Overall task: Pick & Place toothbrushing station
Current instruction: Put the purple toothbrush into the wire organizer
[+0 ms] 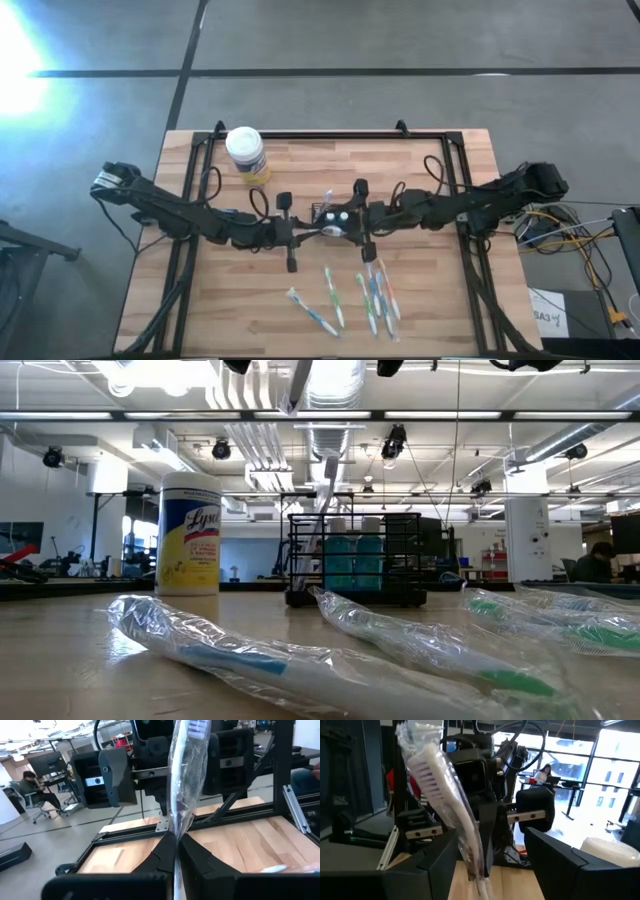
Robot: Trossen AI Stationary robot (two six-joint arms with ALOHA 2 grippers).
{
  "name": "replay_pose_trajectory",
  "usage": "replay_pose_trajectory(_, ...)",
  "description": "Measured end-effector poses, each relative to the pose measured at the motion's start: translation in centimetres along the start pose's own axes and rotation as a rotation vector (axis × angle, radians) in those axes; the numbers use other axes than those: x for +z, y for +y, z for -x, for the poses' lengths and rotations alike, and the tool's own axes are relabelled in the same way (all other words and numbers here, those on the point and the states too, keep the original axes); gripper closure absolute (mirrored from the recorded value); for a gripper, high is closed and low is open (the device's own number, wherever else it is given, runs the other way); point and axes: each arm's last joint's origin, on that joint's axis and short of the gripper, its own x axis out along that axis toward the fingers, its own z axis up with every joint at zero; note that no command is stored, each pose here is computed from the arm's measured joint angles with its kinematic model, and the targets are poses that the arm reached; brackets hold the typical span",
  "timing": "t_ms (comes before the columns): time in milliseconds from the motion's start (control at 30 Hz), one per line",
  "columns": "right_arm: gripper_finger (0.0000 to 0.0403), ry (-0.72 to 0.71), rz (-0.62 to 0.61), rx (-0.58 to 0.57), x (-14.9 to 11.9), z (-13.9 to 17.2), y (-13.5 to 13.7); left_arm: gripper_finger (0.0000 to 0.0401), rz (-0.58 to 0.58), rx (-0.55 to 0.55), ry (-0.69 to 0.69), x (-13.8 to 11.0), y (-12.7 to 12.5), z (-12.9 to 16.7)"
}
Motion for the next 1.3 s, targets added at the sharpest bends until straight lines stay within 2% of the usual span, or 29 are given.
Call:
replay_pose_trajectory(200,0.0230,0.019,0.021,0.003,-0.6,-1.0,0.1,0.0390,-0.003,0.002,0.012,-0.3,0.1,0.0)
replay_pose_trajectory(500,0.0382,0.066,0.078,0.018,-0.2,-1.4,0.1,0.0389,-0.011,-0.001,0.042,-0.7,0.0,0.0)
replay_pose_trajectory(700,0.0386,0.081,0.070,0.035,-0.2,-1.5,0.2,0.0379,0.006,-0.002,0.044,-0.7,0.0,0.0)
replay_pose_trajectory(1100,0.0390,0.106,0.075,0.041,-0.5,-1.6,0.2,0.0276,0.011,-0.045,0.038,0.2,0.1,-0.3)
replay_pose_trajectory(1300,0.0390,0.096,0.079,0.039,-0.4,-1.6,0.2,0.0256,0.001,-0.070,0.067,1.3,0.5,-1.3)
